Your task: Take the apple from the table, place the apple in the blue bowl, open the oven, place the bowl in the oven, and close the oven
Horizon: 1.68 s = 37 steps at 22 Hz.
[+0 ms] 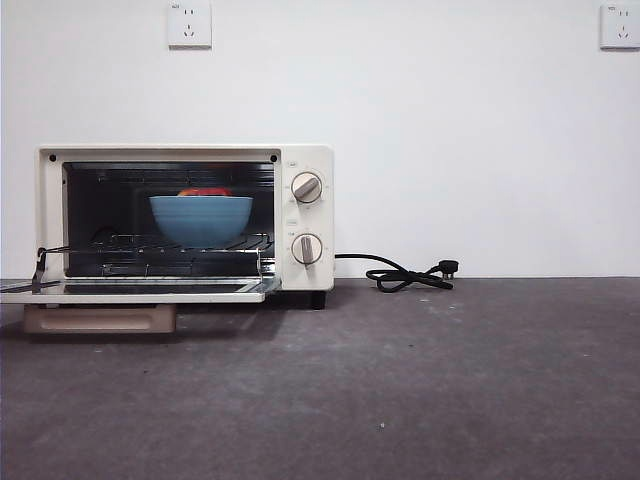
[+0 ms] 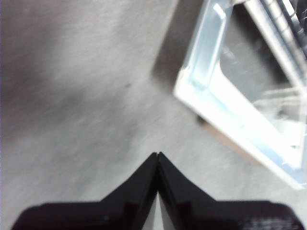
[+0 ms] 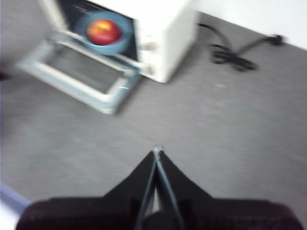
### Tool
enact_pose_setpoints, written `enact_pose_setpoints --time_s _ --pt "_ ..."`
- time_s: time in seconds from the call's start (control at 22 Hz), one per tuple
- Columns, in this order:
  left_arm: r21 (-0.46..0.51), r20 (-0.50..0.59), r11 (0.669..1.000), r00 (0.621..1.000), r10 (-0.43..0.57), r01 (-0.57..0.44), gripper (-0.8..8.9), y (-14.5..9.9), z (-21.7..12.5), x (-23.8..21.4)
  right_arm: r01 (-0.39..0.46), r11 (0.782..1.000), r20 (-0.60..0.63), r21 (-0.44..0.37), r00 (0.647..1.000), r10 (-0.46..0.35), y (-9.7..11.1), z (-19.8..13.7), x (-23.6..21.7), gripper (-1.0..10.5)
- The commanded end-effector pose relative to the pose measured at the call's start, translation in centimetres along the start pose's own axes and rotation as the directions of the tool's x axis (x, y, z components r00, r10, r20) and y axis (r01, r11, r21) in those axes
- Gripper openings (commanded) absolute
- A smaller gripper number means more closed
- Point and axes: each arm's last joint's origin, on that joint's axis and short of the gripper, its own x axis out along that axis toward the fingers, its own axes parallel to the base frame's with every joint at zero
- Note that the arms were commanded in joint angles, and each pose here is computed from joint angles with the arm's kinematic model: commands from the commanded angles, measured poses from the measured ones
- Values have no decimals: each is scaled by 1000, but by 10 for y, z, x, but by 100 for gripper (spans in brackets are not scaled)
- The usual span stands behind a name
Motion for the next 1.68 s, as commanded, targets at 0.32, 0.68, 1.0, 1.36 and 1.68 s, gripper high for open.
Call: enact_pose_setpoints --time_s 0.32,0.68,1.0,1.36,1.68 --pt "-134 -23 990 999 -36 33 -7 13 10 28 -117 985 34 125 993 114 2 -64 0 -5" --pt "-111 -37 993 999 -39 34 -7 -20 34 51 -117 977 25 178 993 114 1 -73 0 -4" --pt "-171 -2 983 998 66 -65 -7 -19 34 53 -117 976 25 182 993 114 1 -73 0 -4" --pt "-145 7 989 1000 -28 29 -7 -24 38 53 -117 976 25 186 993 114 1 -73 0 -4" --pt "-100 34 983 988 -149 152 -7 -43 57 47 -116 976 25 186 993 114 1 -73 0 -3"
